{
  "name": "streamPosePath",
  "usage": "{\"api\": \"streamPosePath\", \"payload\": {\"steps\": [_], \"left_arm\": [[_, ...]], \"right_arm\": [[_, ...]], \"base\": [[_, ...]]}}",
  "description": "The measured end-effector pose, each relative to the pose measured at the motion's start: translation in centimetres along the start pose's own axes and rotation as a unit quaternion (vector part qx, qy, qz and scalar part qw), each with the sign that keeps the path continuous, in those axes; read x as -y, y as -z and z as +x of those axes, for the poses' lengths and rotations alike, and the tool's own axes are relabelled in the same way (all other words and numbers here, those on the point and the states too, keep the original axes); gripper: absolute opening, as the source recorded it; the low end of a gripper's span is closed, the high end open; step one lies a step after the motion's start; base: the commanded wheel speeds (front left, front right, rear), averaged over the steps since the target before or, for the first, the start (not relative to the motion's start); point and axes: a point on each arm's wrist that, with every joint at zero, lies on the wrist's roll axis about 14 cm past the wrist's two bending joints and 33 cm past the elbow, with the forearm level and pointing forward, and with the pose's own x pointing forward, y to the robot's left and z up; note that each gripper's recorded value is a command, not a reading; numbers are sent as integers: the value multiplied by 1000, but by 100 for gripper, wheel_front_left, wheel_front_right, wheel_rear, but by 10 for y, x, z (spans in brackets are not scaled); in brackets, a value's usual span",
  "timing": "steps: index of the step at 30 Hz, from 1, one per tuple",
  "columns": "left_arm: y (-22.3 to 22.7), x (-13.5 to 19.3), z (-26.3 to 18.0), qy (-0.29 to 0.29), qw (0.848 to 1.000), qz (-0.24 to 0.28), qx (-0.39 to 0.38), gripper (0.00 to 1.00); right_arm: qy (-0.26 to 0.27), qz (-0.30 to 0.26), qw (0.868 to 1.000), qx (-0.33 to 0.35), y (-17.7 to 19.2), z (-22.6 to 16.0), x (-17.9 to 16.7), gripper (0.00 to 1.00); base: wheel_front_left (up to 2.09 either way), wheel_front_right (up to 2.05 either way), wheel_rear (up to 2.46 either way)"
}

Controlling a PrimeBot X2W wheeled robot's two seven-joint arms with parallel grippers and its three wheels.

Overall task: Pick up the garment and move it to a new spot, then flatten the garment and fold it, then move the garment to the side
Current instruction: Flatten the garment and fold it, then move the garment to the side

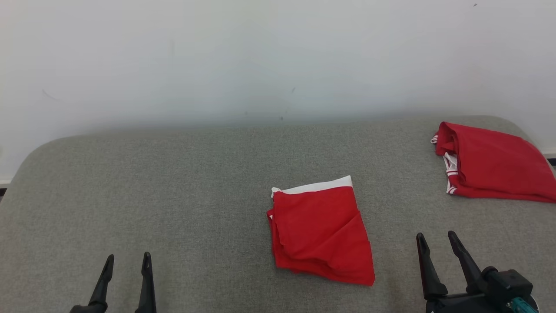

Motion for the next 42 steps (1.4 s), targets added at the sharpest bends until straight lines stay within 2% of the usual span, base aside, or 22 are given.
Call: {"api": "streamPosePath", "payload": {"steps": [16,42], "left_arm": [[9,-19,-13,-33,999,9,-16,100],[15,-24,-19,-41,999,16,-27,100]], "right_arm": [[3,15,1000,-8,7,-13,-7,100],[-8,17,1000,-17,10,-14,-18,100]], "base": [[0,0,0],[0,0,0]]}}
